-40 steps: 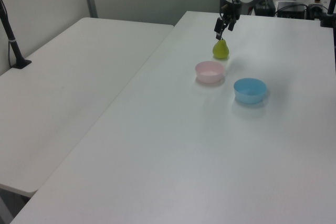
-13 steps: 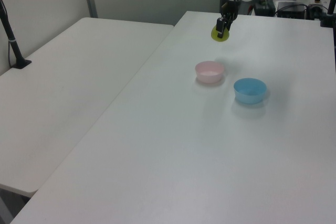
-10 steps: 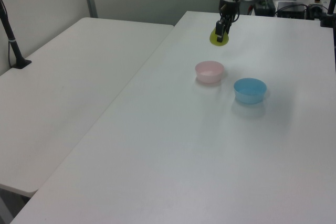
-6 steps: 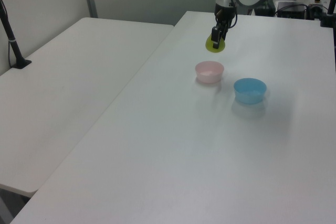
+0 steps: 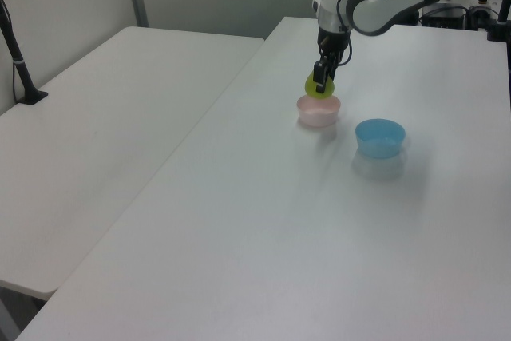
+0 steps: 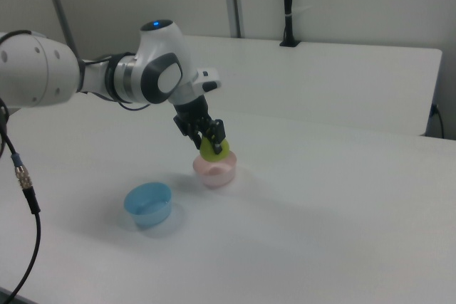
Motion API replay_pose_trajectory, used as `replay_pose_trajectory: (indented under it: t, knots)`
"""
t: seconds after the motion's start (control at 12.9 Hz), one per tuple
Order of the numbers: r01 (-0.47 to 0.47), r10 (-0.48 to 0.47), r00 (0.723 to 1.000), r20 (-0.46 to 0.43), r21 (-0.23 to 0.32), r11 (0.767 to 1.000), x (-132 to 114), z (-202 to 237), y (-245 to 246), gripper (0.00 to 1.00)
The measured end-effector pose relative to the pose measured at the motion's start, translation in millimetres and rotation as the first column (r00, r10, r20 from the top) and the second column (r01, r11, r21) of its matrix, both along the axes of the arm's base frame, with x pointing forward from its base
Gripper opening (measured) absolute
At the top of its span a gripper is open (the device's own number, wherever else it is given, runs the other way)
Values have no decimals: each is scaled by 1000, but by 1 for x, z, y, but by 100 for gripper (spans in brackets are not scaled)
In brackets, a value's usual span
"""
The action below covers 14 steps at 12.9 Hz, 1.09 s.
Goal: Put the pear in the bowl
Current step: 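Lower the pear into the pink bowl and open the gripper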
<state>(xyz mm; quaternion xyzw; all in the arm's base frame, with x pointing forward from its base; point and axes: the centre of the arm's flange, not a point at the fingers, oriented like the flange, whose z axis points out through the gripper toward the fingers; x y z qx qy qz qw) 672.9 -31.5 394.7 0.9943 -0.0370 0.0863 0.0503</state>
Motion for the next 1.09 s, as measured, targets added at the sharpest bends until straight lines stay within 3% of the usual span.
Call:
replay_pose_trajectory:
  t: [0.39, 0.47, 0.54, 0.7, 0.78, 1.09]
  knots:
    - [-17, 17, 1000, -5, 2, 1000, 8, -36, 8, 62]
    - [-20, 20, 1000, -10, 2, 1000, 8, -40, 10, 66]
    - [-22, 22, 1000, -12, 2, 1000, 8, -41, 11, 79]
    - [-22, 22, 1000, -7, 2, 1000, 9, -39, 12, 88]
    - [-22, 22, 1000, 2, 2, 1000, 10, -34, 11, 100]
    - [-4, 4, 1000, -21, -5, 1000, 4, 34, 9, 100]
